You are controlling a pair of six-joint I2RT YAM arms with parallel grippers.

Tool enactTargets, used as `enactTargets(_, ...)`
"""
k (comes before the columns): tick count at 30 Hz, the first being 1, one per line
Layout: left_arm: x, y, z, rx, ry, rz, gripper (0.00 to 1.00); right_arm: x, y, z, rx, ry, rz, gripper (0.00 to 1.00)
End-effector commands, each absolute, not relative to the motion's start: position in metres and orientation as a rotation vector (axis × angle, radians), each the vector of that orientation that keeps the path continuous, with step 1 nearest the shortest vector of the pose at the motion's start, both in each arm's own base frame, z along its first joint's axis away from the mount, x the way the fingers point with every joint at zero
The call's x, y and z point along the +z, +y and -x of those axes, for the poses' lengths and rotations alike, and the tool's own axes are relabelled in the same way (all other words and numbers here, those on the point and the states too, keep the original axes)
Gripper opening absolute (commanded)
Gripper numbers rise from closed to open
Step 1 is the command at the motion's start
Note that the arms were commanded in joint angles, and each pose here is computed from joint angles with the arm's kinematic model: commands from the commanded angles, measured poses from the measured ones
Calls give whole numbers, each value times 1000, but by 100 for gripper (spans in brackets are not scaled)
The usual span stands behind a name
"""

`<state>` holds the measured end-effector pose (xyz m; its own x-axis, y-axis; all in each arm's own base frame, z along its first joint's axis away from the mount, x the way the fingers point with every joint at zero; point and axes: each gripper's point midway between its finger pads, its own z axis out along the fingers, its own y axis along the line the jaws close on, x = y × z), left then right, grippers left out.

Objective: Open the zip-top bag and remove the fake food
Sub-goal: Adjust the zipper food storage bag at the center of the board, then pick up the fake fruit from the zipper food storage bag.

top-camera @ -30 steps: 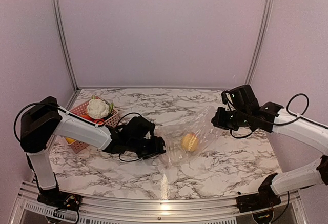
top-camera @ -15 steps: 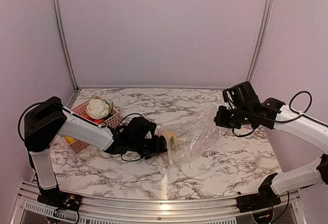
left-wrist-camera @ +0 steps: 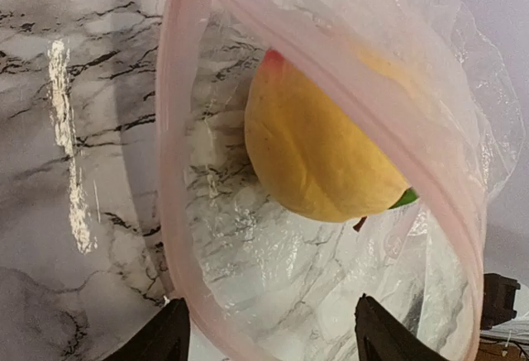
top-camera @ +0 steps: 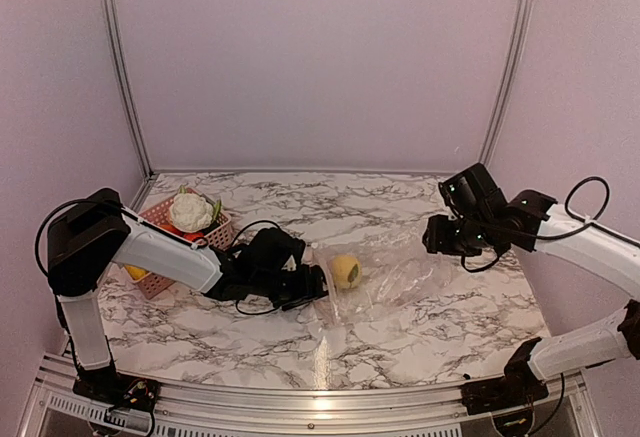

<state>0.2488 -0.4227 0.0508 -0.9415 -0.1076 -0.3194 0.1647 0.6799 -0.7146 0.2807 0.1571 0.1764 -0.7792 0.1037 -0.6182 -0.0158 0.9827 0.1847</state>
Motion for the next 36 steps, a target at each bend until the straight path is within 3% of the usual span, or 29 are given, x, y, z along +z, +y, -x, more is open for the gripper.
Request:
enactTargets(1,69,-427,-255,-1148,2522,-79,71,204,139,-287,88,2398,-65,54)
enactTargets(5,72,-429,-254,-1149,2523,-91,71,214,140,-289,95,2379,-55,52)
enactTargets(18,77,-435,-254,-1164,2531,-114,71,195,207,-309,358,2399,52,31)
enactTargets(36,87,-448,-259,-1184,2532,-136,71,142,263,-329,497,2467,141,24)
